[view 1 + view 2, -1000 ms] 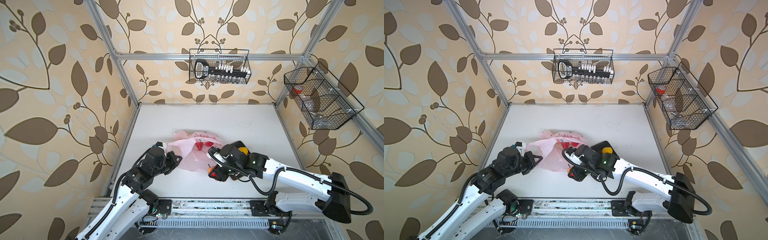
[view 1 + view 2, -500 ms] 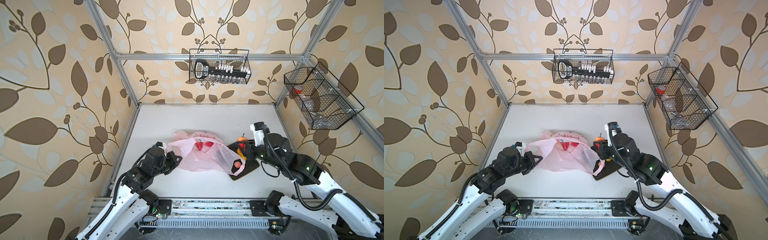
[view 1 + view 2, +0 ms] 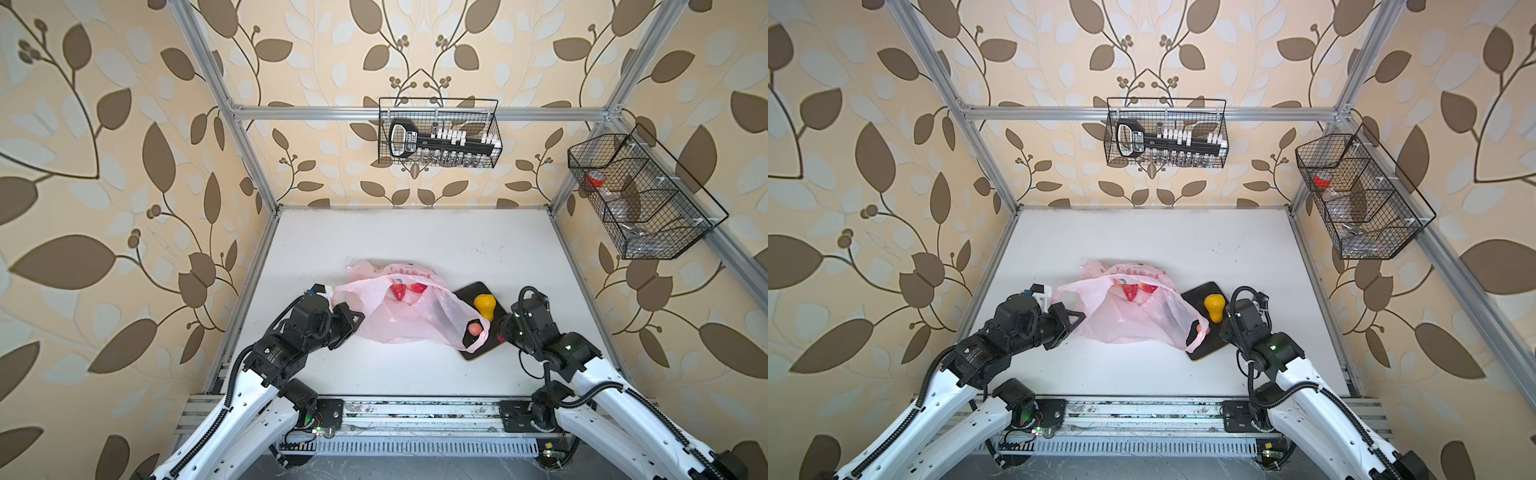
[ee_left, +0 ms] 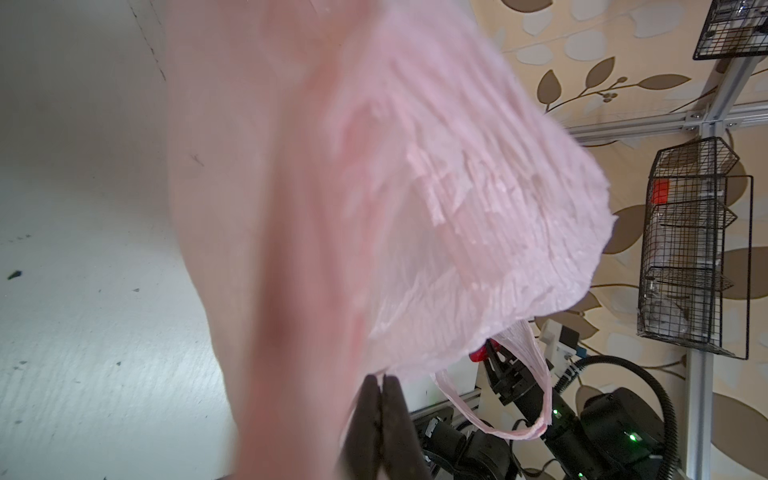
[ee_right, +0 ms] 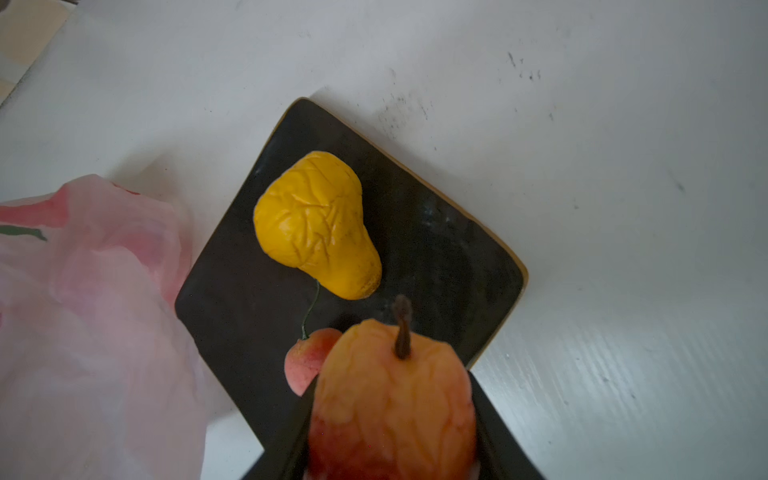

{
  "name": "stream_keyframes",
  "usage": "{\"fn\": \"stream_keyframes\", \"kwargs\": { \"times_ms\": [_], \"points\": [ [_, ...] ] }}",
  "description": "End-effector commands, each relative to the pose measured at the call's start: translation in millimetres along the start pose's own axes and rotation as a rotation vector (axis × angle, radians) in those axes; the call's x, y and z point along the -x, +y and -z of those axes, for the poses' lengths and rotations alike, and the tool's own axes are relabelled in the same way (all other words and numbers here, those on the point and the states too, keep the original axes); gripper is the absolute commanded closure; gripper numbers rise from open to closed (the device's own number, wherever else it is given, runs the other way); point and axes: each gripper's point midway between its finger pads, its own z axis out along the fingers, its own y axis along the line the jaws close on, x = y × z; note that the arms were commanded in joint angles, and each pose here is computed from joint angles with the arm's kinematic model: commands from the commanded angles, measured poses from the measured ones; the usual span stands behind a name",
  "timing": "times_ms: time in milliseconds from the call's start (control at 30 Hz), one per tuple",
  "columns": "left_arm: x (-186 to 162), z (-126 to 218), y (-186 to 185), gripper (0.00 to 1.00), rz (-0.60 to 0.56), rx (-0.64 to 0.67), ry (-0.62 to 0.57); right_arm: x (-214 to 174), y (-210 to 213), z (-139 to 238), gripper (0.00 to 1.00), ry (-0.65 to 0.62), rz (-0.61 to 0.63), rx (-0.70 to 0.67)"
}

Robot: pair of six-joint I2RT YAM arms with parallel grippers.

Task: Take the fake fruits out of the plastic bag
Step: 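Lower the orange-red fruit onto the dark mat and open the right gripper, then raise the right gripper off the mat and swing it toward the bag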

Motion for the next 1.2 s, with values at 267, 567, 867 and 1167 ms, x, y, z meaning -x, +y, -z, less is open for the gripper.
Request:
{"fn": "stream_keyframes", "kwargs": {
  "times_ms": [267, 567, 867, 1167],
  "points": [
    [-2, 1, -3, 1.00, -0.008, -0.024, -0.003, -16, 7, -45, 0.55, 0.067, -0.136, 0.076],
    [-2, 3, -4, 1.00, -0.010, -0.026, -0.002, -15, 1, -41, 0.32, 0.056, -0.148, 0.078],
    [-1, 4, -4, 1.00, -0.012, -0.026, -0.007, 14, 5, 3, 0.27, -0.034, -0.142, 0.089],
    [-2, 1, -5, 1.00, -0.014, -0.030, 0.000, 87, 81, 101, 0.38, -0.204, 0.114, 0.332]
  ]
}}
